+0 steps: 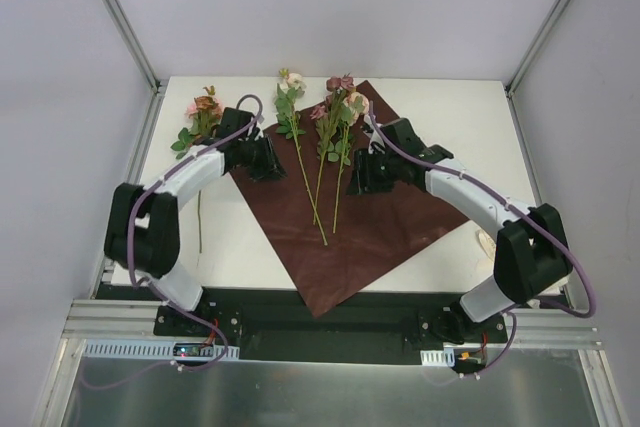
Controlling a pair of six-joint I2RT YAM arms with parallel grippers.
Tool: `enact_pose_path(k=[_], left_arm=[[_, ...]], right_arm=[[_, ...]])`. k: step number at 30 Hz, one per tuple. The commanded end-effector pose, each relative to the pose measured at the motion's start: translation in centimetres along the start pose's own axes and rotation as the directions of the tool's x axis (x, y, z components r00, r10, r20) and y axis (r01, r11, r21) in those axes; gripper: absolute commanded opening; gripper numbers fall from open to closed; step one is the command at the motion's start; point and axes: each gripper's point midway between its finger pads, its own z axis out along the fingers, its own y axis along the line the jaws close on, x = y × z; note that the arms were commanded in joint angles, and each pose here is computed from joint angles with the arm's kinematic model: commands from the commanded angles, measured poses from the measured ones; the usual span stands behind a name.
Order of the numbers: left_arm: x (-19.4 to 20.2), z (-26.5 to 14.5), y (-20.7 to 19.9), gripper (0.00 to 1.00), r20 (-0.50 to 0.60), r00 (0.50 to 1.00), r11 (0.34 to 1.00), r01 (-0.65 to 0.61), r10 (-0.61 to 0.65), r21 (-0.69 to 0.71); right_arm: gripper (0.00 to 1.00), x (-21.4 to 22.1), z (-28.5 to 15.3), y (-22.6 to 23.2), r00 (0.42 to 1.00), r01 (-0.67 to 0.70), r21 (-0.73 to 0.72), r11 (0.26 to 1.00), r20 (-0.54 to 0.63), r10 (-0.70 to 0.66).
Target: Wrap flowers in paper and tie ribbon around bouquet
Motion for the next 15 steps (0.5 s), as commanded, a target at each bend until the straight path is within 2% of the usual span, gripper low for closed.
enact_pose_path(k=[1,2,3,4,5,9,15], left_arm=[[-4.0,2.4,1.0,0.20,0.078,0.997,0.994,-0.009,0.017,-0.105],[-4.5,2.8,1.3,0.18,0.087,0.996,0.992,-0.008,0.018,-0.123],[-5.4,3.7,1.4,0.14,0.091,0.996,0.990,-0.006,0.019,-0.138],[-5.7,4.2,1.5,0.13,0.091,0.996,0.990,0.000,0.013,-0.144],[-6.2,4.7,1.6,0.11,0.096,0.995,0.988,0.002,0.012,-0.152],[-8.1,7.5,1.9,0.05,0.102,0.995,0.983,0.006,0.013,-0.185],[-9.9,11.2,1.9,0.01,0.097,0.995,0.980,0.012,0.007,-0.199]], right_arm=[[0.44,-1.3,0.8,-0.7,0.998,-0.035,-0.002,0.999,0.052,0.035],[0.41,-1.3,1.2,-1.3,0.997,-0.053,0.002,0.999,0.052,0.053],[0.17,-1.2,2.3,-2.2,0.997,-0.072,0.008,0.997,0.029,0.071],[0.05,-1.4,2.6,-3.5,0.996,-0.082,0.026,0.996,0.021,0.081],[0.01,-1.8,2.9,-4.5,0.996,-0.083,0.058,0.995,0.020,0.082],[0.01,-1.8,4.8,-9.3,0.995,-0.064,0.253,0.965,-0.060,0.081],[0.01,-1.9,6.4,-10.1,0.990,-0.090,0.280,0.956,-0.080,0.116]])
